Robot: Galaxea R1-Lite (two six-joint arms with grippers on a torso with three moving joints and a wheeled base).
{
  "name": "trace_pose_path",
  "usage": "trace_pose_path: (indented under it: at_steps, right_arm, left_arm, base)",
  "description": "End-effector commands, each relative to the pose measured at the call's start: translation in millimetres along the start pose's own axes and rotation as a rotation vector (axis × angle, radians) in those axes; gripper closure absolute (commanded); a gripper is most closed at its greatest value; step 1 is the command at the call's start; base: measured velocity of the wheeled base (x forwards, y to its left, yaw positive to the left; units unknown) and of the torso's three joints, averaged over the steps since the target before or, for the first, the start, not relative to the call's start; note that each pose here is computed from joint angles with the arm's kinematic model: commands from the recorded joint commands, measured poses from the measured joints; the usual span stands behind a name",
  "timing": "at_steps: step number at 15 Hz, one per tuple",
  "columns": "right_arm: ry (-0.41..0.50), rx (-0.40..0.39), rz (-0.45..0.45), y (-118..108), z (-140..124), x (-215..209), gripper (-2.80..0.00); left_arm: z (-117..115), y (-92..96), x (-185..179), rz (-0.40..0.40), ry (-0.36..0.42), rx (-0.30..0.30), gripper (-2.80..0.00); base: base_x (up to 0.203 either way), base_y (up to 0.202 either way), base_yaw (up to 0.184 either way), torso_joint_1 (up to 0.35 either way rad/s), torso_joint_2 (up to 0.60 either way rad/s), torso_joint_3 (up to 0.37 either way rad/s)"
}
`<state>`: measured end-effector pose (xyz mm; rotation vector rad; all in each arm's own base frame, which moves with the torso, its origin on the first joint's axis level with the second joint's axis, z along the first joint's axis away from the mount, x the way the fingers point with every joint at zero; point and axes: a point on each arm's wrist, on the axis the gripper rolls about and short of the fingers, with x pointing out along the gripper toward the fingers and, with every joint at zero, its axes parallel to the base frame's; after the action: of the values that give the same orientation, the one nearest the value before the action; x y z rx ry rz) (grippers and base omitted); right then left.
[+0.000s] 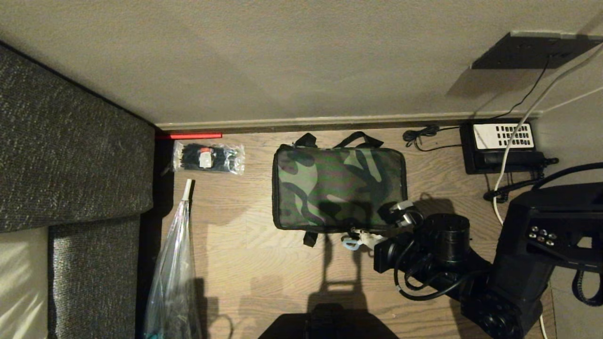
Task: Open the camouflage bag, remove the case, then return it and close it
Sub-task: Open the top of the storage box
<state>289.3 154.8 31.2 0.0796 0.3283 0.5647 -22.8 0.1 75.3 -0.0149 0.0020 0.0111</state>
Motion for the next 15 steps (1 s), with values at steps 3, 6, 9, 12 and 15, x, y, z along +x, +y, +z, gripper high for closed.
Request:
trace_pose_path:
  at_steps: [3,6,9,12,15]
  right_arm:
    - [-0.017,0.010,-0.029,-10,6,-8,0.00]
    - [-0.021,0.016,-0.032,-15,9,-15,0.00]
    - [-0.021,0.017,-0.008,-15,13,-23,0.00]
    - [-0.027,0.021,-0.019,-18,15,-26,0.00]
    - [-0.032,0.024,-0.029,-22,16,-28,0.00]
  left_arm:
    - [-1,0.0,0,0.001,0.001,0.000,0.00]
    - [-1,0.0,0,0.001,0.001,0.000,0.00]
    - [-1,0.0,0,0.001,0.001,0.000,0.00]
    - [-1,0.0,0,0.001,0.001,0.000,0.00]
    - [-1,0.0,0,0.001,0.001,0.000,0.00]
  base:
    - [0.000,0.000,0.000,0.000,0.00,0.000]
    - [0.000,0.000,0.000,0.000,0.00,0.000]
    - [0.000,0.000,0.000,0.000,0.00,0.000]
    - [0.000,0.000,0.000,0.000,0.00,0.000]
    - [0.000,0.000,0.000,0.000,0.00,0.000]
